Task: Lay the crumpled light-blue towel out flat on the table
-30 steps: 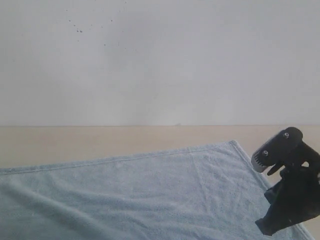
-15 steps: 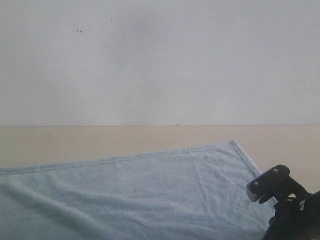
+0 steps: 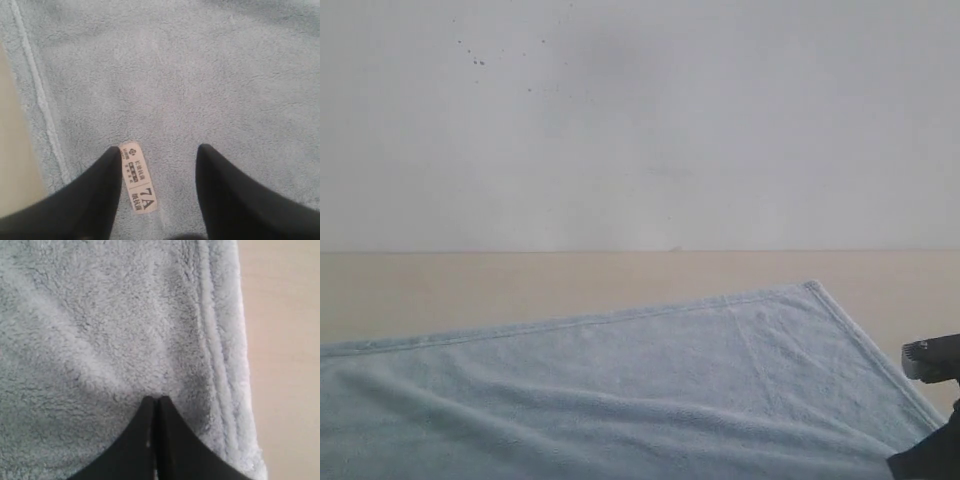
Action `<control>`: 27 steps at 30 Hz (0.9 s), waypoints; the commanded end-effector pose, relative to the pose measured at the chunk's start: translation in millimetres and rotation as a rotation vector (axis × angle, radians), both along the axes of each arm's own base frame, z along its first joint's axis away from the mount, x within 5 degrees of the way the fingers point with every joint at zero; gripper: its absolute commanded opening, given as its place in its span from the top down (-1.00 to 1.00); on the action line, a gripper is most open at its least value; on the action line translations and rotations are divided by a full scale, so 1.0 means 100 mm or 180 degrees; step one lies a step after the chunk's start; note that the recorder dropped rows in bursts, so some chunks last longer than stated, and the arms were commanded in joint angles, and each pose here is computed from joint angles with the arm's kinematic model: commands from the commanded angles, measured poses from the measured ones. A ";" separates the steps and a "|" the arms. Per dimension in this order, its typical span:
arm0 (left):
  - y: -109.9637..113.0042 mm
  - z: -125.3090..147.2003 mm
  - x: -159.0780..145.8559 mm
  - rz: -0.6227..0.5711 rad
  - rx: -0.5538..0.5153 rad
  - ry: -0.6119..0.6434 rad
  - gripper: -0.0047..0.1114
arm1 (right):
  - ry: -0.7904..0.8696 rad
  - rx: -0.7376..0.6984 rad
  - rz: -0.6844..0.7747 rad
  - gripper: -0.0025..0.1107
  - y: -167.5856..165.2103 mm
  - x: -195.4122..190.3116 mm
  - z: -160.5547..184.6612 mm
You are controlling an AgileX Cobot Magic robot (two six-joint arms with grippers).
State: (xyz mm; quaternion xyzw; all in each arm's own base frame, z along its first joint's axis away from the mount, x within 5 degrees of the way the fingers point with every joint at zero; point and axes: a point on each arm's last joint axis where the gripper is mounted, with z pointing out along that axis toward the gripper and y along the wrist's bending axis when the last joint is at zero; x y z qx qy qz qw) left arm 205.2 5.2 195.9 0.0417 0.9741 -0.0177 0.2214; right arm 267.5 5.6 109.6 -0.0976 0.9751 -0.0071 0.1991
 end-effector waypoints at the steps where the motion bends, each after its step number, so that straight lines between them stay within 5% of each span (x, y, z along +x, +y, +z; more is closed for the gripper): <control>1: -0.02 -0.01 -0.02 -0.0008 -0.0036 0.0042 0.15 | 0.0313 0.0024 -0.0019 0.96 -0.03 -0.15 0.03; 4: -0.03 -0.01 -0.02 0.0029 -0.0093 0.0050 0.15 | -0.0178 0.0197 -0.0082 0.96 0.12 -0.13 0.35; 7: -0.04 0.00 0.00 0.0024 -0.0133 0.0031 0.15 | -0.0924 0.0102 0.0540 0.96 0.44 0.01 0.76; 11: -0.06 0.01 0.01 -0.0006 -0.0215 0.0002 0.15 | -0.1214 0.0270 0.0300 0.96 0.50 0.65 1.03; 27: -0.11 0.04 0.05 -0.0058 -0.0380 -0.0172 0.15 | -0.0623 0.0312 0.0290 0.96 0.68 1.82 0.31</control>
